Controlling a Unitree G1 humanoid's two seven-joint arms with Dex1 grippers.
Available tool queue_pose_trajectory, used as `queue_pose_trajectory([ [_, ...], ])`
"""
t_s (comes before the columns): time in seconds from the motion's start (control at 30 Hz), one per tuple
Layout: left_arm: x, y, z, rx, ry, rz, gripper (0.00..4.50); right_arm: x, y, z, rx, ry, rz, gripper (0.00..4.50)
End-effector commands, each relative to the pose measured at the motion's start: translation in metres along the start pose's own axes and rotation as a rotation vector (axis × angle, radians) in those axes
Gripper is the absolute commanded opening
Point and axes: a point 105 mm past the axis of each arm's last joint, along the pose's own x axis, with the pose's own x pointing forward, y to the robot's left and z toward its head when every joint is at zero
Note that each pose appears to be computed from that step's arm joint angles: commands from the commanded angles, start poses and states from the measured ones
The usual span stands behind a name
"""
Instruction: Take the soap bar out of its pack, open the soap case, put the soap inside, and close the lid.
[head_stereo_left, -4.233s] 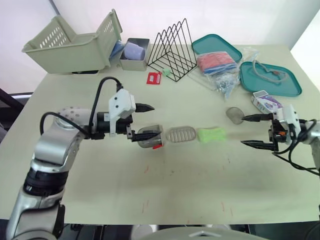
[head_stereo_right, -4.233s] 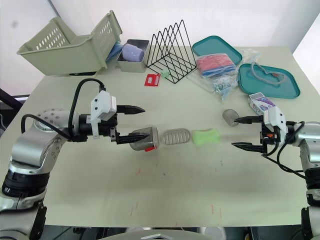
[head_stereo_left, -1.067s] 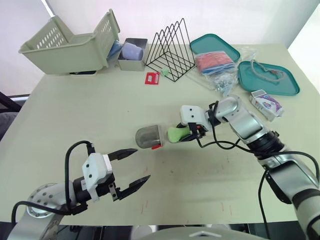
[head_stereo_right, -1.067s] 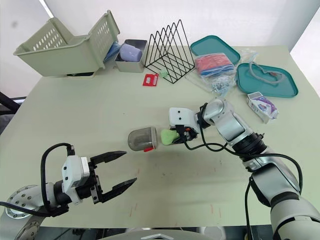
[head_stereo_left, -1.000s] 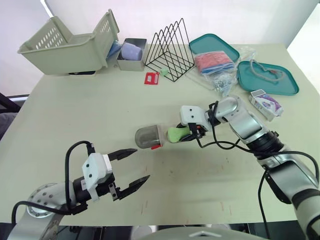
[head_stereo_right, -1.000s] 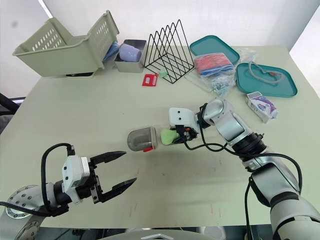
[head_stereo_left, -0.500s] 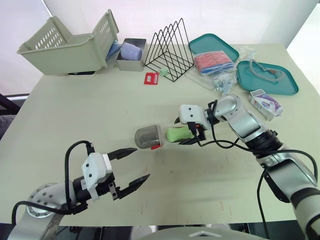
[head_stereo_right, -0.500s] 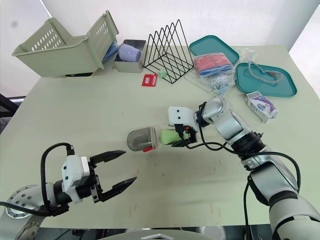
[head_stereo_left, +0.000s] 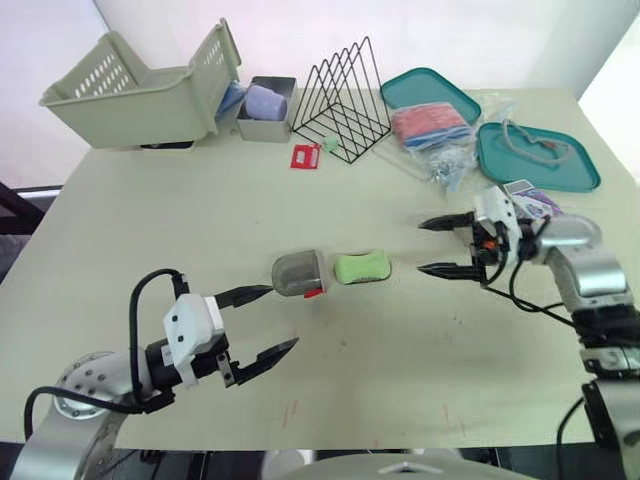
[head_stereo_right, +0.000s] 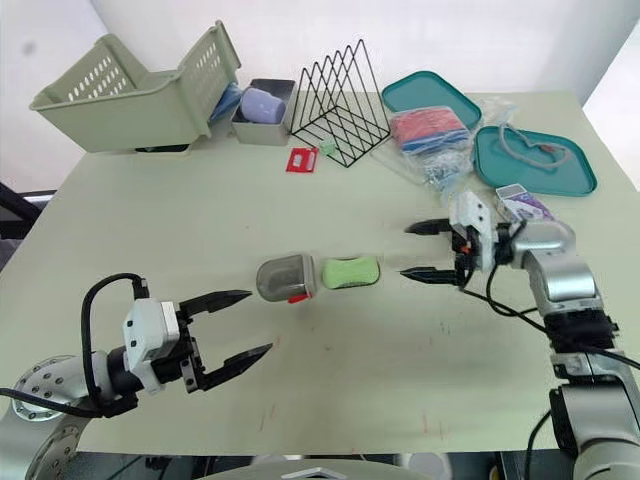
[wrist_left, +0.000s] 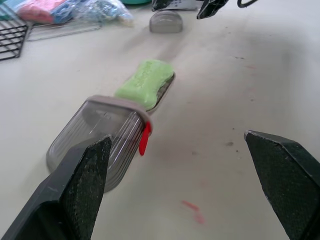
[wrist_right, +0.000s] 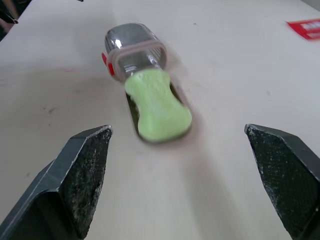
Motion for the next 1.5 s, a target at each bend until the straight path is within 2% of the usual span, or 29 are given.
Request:
queue_pose_trajectory([
  [0.03, 0.001, 0.008, 0.006, 0.026, -0.009, -0.004, 4.5, -0.03, 0.002, -0.001, -0.054, -0.064, -0.055, 4.46],
  [0.2, 0.007, 0.031, 0.011, 0.073, 0.005, 0.015, 4.5, -0.058, 0.022, -0.038, -0.016, -0.035, -0.097, 4.46],
  [0.37, 0.013, 0.058, 0.021, 0.135, 0.023, 0.02, 4.5, -0.062, 0.043, -0.057, 0.036, -0.065, -0.12, 4.46],
  [0.53, 0.012, 0.073, 0.011, 0.201, 0.161, -0.099, 4.5, -0.055, 0.056, -0.061, 0.037, -0.09, -0.137, 4.46],
  [0.73, 0.019, 0.086, 0.007, 0.195, 0.253, -0.203, 4.5, -0.051, 0.059, -0.063, 0.033, -0.083, -0.144, 4.46],
  [1.5, 0.067, 0.095, -0.025, 0.219, 0.376, -0.319, 4.5, -0.048, 0.046, -0.056, 0.007, -0.081, -0.135, 4.46],
])
